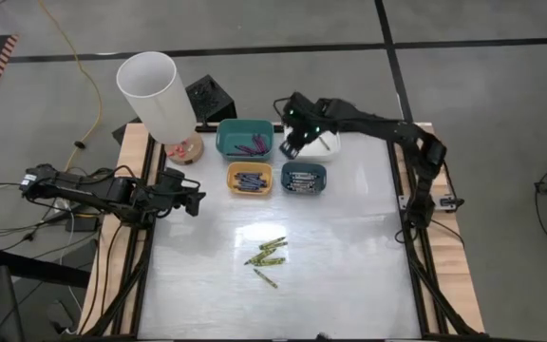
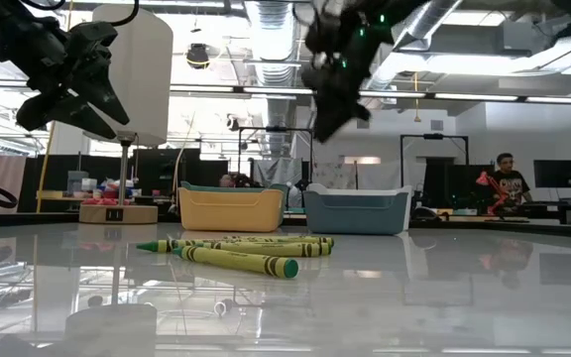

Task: Sort crayons
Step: Put the green crayon into the white bin

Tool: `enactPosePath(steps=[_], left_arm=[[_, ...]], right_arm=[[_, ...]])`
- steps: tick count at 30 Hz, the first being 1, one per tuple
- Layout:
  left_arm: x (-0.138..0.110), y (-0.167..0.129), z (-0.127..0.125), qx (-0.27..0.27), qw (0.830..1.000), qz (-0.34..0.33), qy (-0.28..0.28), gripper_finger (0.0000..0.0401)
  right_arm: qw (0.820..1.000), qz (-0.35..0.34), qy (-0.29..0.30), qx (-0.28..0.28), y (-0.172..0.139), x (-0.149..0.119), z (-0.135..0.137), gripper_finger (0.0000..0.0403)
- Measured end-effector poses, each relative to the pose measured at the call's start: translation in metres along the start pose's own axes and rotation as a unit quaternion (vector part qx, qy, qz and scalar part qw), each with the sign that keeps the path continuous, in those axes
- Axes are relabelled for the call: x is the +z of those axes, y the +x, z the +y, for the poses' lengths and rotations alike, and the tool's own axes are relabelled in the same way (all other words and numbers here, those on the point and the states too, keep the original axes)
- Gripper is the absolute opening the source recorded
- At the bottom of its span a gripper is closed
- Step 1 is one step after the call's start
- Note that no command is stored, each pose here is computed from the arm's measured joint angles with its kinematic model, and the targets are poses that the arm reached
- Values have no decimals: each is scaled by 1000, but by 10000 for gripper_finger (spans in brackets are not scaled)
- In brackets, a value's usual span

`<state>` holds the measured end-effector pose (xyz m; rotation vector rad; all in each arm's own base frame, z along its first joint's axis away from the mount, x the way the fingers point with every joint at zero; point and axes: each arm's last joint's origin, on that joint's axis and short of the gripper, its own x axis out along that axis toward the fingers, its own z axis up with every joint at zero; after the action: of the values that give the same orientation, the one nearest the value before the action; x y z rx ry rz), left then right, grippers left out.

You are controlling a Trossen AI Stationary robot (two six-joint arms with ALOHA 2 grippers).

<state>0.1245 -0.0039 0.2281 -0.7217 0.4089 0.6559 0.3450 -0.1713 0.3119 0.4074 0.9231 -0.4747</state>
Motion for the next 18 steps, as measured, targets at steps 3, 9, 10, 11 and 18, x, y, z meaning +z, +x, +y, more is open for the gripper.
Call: enactPosePath(steps=[3,9,10,11,18], left_arm=[[0,0,0,0,1000,1,0,160],[0,0,0,0,1000,1,1,160],[0,0,0,0,1000,1,4,160],[0,0,0,0,1000,1,10,160],[0,0,0,0,999,1,35,160]], right_arm=[[997,5,-64,49,-4,-8,39,88],[973,24,-203,108,-7,-39,118,88],[968,24,-222,115,-8,-45,129,88],[964,20,-237,120,-7,-51,140,88],[938,14,-316,141,-3,-81,187,88]])
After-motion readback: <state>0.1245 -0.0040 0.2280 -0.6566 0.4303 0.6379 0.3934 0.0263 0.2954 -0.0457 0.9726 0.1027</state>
